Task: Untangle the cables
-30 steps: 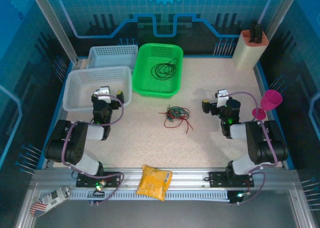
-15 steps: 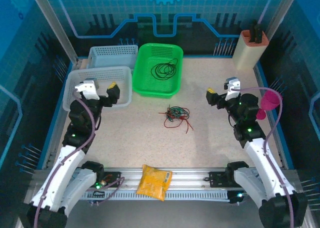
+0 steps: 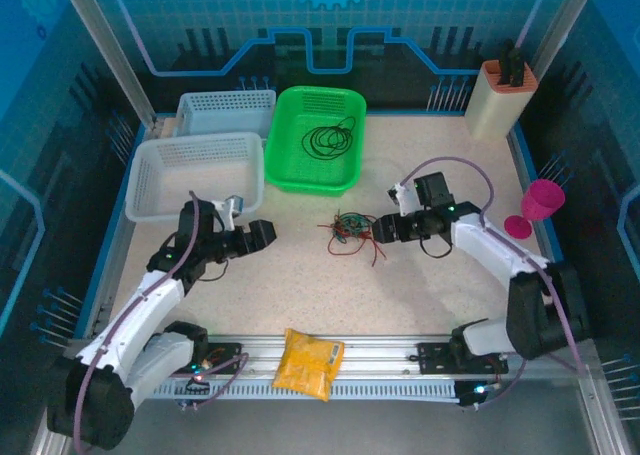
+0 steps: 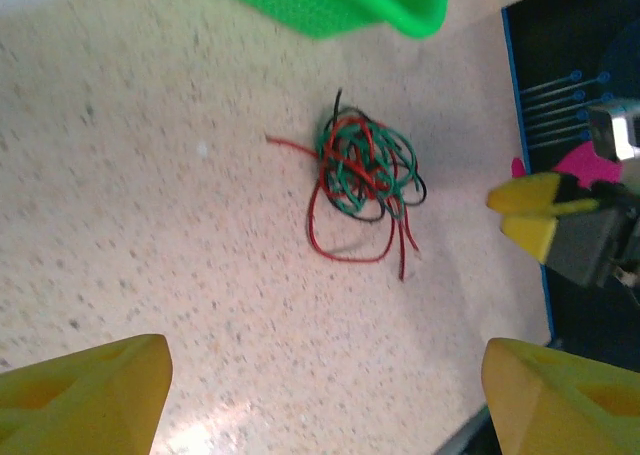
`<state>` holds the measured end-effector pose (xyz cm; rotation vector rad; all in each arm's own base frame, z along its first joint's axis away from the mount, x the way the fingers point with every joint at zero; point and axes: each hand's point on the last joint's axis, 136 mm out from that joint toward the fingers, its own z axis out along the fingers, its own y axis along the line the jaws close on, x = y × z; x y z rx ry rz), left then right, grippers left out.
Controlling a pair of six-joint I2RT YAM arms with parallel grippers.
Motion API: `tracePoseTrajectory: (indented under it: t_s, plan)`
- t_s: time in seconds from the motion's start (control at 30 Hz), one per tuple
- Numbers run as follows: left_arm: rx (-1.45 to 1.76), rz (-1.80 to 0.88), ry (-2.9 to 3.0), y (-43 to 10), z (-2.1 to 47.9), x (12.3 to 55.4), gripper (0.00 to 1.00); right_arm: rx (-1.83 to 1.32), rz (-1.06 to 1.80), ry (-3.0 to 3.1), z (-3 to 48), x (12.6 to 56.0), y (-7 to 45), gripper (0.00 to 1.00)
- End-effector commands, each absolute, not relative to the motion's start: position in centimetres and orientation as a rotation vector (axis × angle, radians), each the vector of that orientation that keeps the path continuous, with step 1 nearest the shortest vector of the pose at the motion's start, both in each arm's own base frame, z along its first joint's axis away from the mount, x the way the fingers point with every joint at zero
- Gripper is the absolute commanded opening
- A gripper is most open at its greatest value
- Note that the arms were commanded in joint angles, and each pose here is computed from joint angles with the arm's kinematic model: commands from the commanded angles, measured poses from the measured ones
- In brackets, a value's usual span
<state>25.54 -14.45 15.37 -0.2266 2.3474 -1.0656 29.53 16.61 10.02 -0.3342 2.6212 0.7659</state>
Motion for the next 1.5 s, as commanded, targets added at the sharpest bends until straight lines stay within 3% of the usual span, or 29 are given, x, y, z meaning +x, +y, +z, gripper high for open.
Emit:
tracePoseTrajectory:
  t_s: [0.0, 0.23, 0.93, 1.2, 1.33, 1.47]
  plan:
    - [-0.261, -1.182, 2.353, -15.6, 15.5, 24.7, 0.81, -0.263, 0.908, 2.623, 11.0, 30.9, 18.7, 0.65]
    - [-0.294, -1.211, 2.330, -16.0, 14.7, 25.3, 0.75, -0.193, 0.946, 2.671, 8.7, 33.6, 20.1, 0.50]
    - [-0.260, -1.204, 2.346, -17.7, 14.3, 26.8, 0.71, -0.162, 0.959, 2.712, 5.4, 34.8, 21.7, 0.28]
    - [-0.232, -1.200, 2.328, -18.5, 14.8, 27.9, 0.67, -0.181, 0.959, 2.646, 7.2, 34.7, 21.6, 0.01]
    - [-0.194, -1.214, 2.331, -19.7, 14.8, 28.2, 0.68, -0.210, 0.996, 2.579, 10.0, 33.3, 21.5, 0.00]
    - [-0.125, -1.259, 2.300, -21.2, 15.5, 28.4, 0.79, -0.230, 1.034, 2.526, 12.9, 31.5, 21.4, 0.00]
